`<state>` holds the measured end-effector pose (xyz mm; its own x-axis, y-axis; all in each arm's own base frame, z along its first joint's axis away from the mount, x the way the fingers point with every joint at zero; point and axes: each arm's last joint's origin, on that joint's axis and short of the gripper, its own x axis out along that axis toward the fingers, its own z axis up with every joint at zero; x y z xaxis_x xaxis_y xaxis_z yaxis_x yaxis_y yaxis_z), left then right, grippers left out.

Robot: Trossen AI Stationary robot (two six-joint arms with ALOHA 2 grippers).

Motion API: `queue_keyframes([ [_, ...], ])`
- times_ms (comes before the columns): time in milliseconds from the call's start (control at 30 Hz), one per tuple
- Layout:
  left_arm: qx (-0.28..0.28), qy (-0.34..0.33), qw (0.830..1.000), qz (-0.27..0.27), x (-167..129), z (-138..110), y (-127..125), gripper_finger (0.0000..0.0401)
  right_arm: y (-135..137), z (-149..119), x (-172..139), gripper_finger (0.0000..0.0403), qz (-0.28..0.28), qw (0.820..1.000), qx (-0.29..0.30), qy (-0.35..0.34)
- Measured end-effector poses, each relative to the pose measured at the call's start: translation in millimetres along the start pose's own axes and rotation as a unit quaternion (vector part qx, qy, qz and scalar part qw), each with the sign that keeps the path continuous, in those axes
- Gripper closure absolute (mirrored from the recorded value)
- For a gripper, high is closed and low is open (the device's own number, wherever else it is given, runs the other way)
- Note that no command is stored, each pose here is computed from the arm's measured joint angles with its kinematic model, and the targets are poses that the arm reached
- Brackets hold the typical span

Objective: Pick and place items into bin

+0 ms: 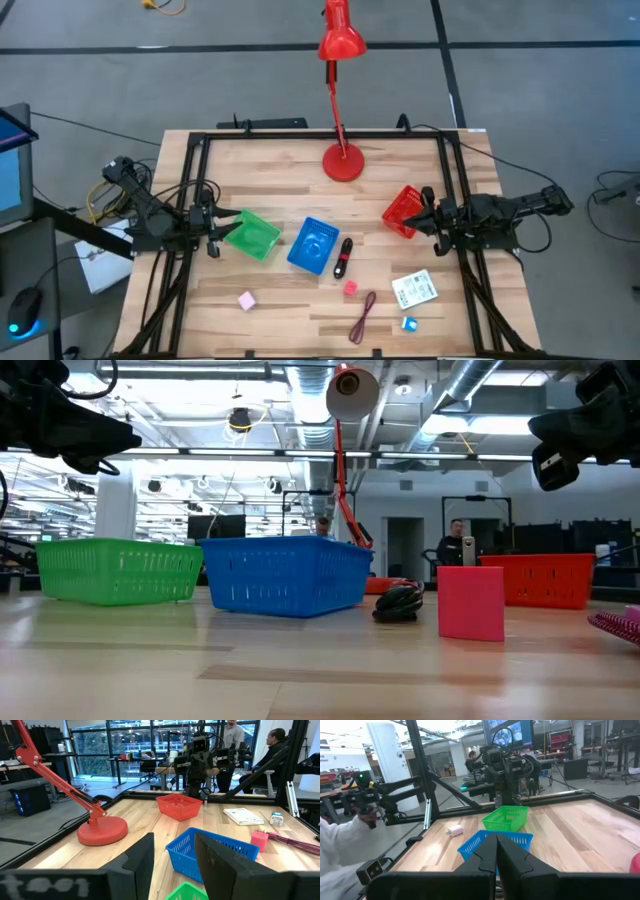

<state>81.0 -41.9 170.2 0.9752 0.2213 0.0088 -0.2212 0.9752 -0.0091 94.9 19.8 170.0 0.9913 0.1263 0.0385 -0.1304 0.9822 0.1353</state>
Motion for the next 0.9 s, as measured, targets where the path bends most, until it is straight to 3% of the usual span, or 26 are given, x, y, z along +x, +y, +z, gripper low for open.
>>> queue_keyframes([
  [267,-0.075,-0.015,0.997,0.017,0,4,1,0.0271,0,0,0,0.0403,0.0,1.0,0.0,0.0],
  [433,-0.092,-0.013,0.996,0.018,0,3,1,0.0271,0,0,0,0.0403,0.0,1.0,0.0,0.0],
  [733,-0.192,-0.01,0.981,-0.034,0,4,-2,0.0271,0,0,0,0.0403,0.0,1.0,0.0,0.0],
  [900,-0.182,-0.028,0.978,-0.102,1,12,-7,0.0271,0,0,0,0.0403,0.0,1.0,0.0,0.0],
])
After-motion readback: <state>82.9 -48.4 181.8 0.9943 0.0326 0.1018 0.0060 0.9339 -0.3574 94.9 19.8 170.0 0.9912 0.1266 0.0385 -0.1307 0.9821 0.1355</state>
